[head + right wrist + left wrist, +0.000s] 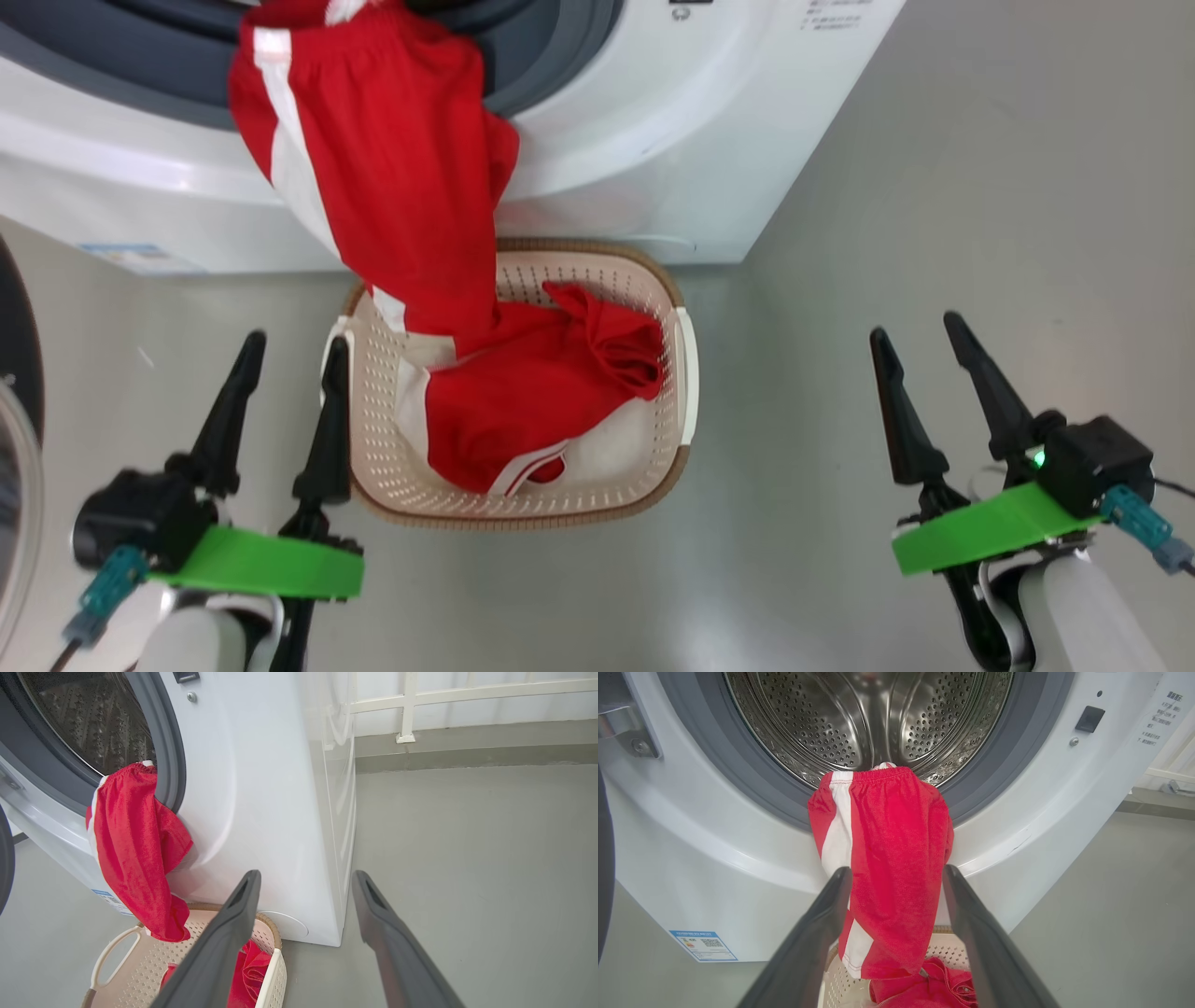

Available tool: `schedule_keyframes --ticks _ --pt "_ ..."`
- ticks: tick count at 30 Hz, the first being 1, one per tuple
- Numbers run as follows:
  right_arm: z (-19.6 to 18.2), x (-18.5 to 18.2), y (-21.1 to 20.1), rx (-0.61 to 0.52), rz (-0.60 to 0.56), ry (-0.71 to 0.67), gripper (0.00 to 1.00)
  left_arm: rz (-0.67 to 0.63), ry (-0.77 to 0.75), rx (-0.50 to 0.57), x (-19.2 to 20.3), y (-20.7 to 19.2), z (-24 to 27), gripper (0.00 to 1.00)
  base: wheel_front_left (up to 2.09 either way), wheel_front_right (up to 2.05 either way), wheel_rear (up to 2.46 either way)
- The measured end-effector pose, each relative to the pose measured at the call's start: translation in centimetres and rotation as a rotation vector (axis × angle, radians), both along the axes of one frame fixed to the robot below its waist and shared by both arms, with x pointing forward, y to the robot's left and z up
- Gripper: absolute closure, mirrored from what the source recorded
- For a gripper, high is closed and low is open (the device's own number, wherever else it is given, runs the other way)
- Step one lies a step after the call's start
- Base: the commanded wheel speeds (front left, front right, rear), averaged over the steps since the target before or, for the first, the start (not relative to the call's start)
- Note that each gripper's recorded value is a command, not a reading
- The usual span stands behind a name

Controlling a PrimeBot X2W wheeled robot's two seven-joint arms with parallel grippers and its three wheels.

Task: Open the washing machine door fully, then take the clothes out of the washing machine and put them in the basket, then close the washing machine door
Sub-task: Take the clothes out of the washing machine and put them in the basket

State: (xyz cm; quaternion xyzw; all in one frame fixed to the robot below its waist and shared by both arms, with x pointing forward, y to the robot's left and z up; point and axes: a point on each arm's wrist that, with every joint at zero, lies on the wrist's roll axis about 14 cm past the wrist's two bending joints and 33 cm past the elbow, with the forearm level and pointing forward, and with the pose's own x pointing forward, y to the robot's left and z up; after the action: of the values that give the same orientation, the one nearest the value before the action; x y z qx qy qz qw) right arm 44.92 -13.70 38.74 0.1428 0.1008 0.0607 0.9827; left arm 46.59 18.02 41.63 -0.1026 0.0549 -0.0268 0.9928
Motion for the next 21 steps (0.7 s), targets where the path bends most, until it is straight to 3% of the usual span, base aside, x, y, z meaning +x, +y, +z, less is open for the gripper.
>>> schedule_keyframes --ticks 21 --pt "3.3 -8.0 -2.9 -0.042 -0.063 -0.014 0.0 0.08 -0.013 0.036 -8.3 2.5 2.9 0.0 0.0 0.0 0.0"
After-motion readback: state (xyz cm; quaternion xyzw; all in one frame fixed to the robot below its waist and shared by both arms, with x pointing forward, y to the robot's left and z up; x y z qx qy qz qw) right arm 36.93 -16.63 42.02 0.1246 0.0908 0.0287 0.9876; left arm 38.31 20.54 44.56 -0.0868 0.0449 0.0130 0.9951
